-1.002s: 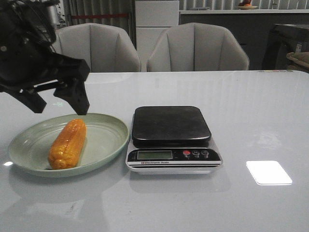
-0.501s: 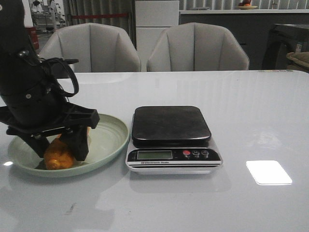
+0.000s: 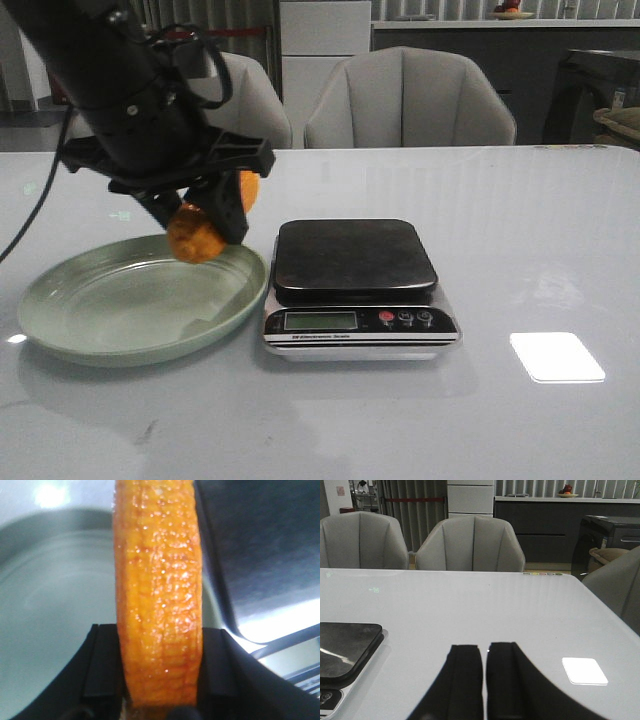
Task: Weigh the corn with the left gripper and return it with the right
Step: 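Lift the corn cob with the left gripper and place it on the scale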
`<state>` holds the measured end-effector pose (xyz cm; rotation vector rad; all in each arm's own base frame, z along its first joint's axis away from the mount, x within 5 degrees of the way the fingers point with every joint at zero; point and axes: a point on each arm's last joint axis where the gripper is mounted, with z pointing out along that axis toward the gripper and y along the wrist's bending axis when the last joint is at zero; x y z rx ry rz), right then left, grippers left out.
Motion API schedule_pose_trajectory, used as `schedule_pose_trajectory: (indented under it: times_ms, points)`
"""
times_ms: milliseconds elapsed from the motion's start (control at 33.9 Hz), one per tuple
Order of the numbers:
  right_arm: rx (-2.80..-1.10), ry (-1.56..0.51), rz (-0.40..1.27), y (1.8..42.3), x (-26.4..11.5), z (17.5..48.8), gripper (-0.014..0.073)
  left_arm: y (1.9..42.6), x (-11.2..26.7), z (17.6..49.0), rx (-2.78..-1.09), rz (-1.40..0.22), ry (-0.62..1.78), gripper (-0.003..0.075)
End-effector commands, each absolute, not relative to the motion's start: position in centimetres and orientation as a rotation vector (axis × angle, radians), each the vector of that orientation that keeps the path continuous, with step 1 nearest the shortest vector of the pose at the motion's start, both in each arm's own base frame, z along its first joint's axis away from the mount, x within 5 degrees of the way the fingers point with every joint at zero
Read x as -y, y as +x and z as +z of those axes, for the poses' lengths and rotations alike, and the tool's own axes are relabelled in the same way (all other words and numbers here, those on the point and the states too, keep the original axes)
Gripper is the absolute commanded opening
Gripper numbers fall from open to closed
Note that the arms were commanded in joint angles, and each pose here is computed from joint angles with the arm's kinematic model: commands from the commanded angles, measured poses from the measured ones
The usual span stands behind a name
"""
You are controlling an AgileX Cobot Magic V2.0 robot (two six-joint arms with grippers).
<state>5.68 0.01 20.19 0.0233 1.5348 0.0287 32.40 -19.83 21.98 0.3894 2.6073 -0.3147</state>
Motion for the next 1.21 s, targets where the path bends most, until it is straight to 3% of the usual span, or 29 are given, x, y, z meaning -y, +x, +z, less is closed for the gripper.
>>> schedule_pose_trajectory:
  times_ms: [0, 147, 354, 648, 972, 1178]
  points:
    - [-1.442, 0.018, 0.020, 5.5, 0.0, 20.7, 0.0197, 32.7, 21.5, 25.0, -2.458, -0.433, 0.363, 0.0115]
    - [-1.442, 0.018, 0.020, 5.5, 0.0, 20.7, 0.0197, 33.3, 23.1, 24.8, -2.438, -0.539, 0.294, 0.0116]
    - [-1.442, 0.018, 0.020, 5.5, 0.0, 20.7, 0.0197, 33.8, 25.8, 23.3, -2.451, -0.570, 0.329, 0.0148]
    - [-1.442, 0.018, 0.020, 5.5, 0.0, 20.7, 0.0197, 34.1, 28.4, 21.9, -2.472, -0.641, 0.311, 0.0428]
    - [-1.442, 0.018, 0.020, 5.5, 0.0, 20.7, 0.0197, 34.1, 28.5, 21.8, -2.486, -0.666, 0.284, 0.0432]
    - [-1.442, 0.018, 0.020, 5.5, 0.0, 20.7, 0.0197, 33.6, 27.8, 24.9, -2.404, -0.638, 0.354, 0.0430]
